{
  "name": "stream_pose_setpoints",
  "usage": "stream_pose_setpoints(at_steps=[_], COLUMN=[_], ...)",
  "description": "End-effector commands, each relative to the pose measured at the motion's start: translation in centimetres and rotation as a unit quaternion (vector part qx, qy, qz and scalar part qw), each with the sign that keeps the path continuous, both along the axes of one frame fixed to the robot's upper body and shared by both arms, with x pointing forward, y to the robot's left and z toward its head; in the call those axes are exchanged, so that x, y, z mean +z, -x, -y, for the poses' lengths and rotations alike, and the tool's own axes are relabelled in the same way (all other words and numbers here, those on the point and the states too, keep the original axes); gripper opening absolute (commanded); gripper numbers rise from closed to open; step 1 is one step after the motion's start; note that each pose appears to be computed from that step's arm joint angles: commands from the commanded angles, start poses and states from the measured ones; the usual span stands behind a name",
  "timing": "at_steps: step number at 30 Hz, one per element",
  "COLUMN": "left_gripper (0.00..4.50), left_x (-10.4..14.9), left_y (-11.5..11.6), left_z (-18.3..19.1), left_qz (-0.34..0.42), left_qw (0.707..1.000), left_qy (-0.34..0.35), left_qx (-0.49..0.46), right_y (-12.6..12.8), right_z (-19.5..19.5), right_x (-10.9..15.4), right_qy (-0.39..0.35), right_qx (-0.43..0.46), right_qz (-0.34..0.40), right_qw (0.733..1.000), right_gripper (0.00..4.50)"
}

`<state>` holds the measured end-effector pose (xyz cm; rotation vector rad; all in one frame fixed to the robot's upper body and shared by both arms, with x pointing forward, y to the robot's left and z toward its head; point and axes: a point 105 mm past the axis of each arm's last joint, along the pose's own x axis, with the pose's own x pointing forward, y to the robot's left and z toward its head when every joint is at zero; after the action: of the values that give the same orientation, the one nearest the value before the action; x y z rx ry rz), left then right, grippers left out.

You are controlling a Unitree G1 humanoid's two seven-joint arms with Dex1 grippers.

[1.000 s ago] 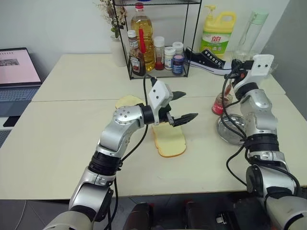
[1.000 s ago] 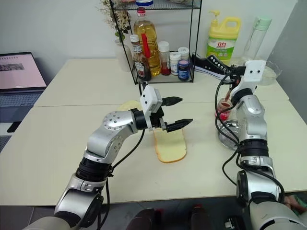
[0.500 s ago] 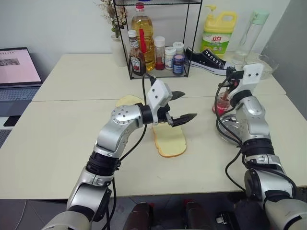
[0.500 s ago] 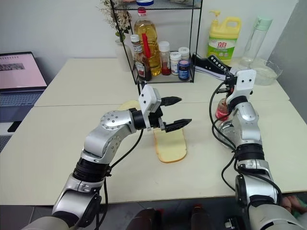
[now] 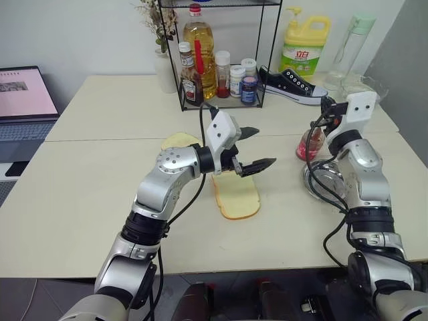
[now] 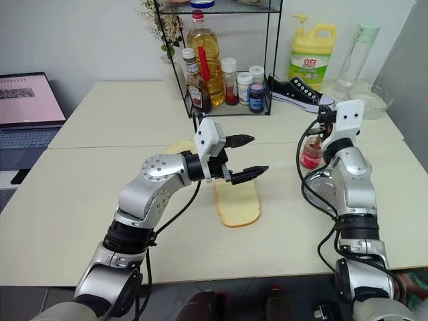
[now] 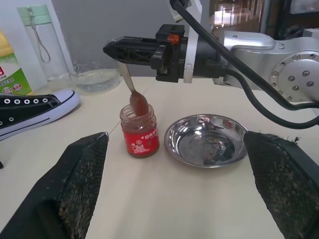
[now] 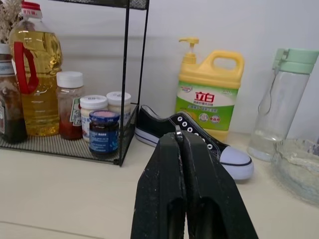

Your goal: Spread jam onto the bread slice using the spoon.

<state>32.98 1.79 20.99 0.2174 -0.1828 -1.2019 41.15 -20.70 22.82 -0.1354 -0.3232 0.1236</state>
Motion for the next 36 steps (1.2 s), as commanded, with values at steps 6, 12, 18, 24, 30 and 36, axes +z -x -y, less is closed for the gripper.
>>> stream_pose_setpoints(at_steps=[6, 12, 18, 24, 30, 36], left_gripper=[4.50, 4.50, 4.50, 4.50, 4.50, 4.50], left_x=[1.4, 1.4, 1.4, 1.4, 1.4, 1.3], left_y=[0.1, 0.0, -0.1, -0.1, -0.1, -0.1], left_z=[-0.1, -0.1, -0.1, -0.1, -0.1, 0.0], left_qz=[0.027, 0.027, 0.028, 0.029, 0.028, 0.028], left_qw=[1.000, 1.000, 1.000, 0.999, 0.999, 1.000], left_qy=[0.013, 0.014, 0.014, 0.014, 0.014, 0.014], left_qx=[-0.002, -0.002, -0.001, -0.002, -0.002, -0.001], right_y=[1.6, 2.1, 2.2, 2.0, 1.6, 0.8], right_z=[0.9, 1.4, 1.8, 1.6, 1.7, 1.7], right_x=[1.6, 1.1, 0.1, -1.0, -2.1, -2.8], right_qy=[-0.002, 0.003, 0.007, 0.005, 0.006, -0.033], right_qx=[-0.007, -0.015, -0.024, -0.025, -0.028, -0.031], right_qz=[0.020, 0.008, -0.008, -0.024, -0.042, -0.058], right_qw=[1.000, 1.000, 1.000, 0.999, 0.999, 0.997], right_gripper=[0.05, 0.05, 0.05, 0.05, 0.05, 0.05])
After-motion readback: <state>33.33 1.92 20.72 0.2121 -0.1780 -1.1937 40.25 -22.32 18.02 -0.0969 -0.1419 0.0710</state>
